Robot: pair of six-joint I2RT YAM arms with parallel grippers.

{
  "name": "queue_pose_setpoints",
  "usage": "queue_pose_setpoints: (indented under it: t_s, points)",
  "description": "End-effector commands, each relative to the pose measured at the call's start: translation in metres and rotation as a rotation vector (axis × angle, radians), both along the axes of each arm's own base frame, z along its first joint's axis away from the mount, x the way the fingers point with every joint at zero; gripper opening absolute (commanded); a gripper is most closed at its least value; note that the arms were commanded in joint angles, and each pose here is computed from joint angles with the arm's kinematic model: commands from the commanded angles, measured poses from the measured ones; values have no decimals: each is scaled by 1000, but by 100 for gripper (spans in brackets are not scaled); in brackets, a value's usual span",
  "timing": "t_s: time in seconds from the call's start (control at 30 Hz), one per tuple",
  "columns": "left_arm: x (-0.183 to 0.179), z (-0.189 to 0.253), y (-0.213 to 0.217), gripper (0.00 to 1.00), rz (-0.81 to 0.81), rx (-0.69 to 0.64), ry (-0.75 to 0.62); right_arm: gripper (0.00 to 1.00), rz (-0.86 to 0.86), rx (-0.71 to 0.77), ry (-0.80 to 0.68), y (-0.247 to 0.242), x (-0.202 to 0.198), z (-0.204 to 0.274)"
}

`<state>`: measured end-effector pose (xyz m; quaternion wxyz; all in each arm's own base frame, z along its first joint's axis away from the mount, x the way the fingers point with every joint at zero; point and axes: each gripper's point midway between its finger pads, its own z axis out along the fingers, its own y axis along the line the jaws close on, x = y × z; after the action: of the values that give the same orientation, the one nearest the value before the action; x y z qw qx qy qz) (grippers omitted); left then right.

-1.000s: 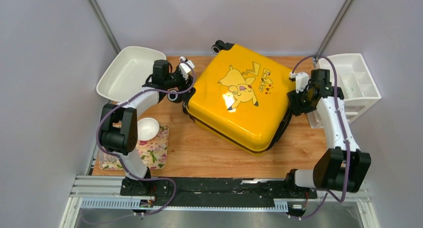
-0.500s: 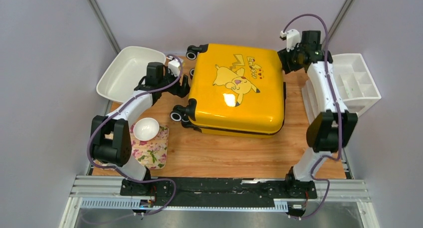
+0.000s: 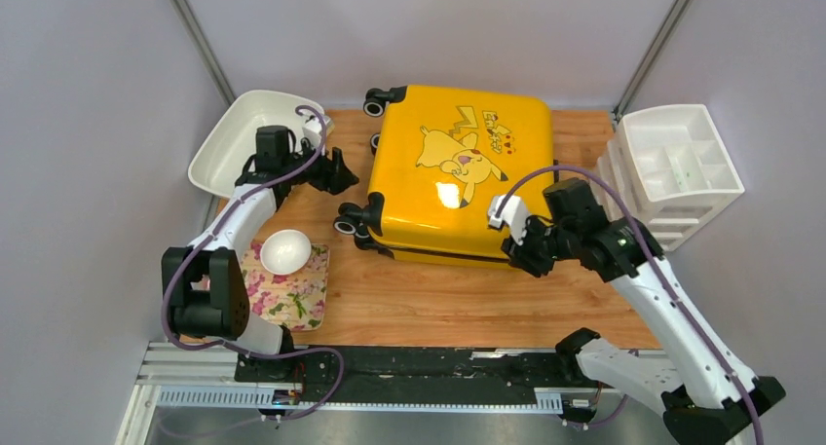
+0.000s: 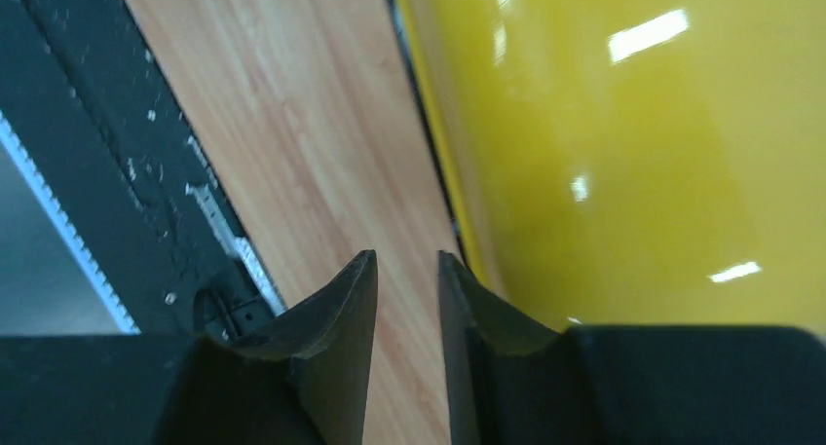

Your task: Open, take out, and arrange the luggage

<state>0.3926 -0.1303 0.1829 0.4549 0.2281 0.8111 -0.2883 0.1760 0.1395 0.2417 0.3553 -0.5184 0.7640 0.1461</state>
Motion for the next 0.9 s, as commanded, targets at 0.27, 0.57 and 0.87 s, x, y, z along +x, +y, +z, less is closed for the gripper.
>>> queue_pose_setpoints:
  t_s: [0.27,0.57,0.87]
  points:
    - [-66,-35,-50,65,-257,-21,55,23,-285,-220,-57,-44,77,-60]
    - [-81,-31,-83,60,-298,-101,83,29,-394,-201,-114,-72,167,-38]
    - [-142,-41,-49,77,-290,-206,-228,66,31,21,-186,-27,97,8]
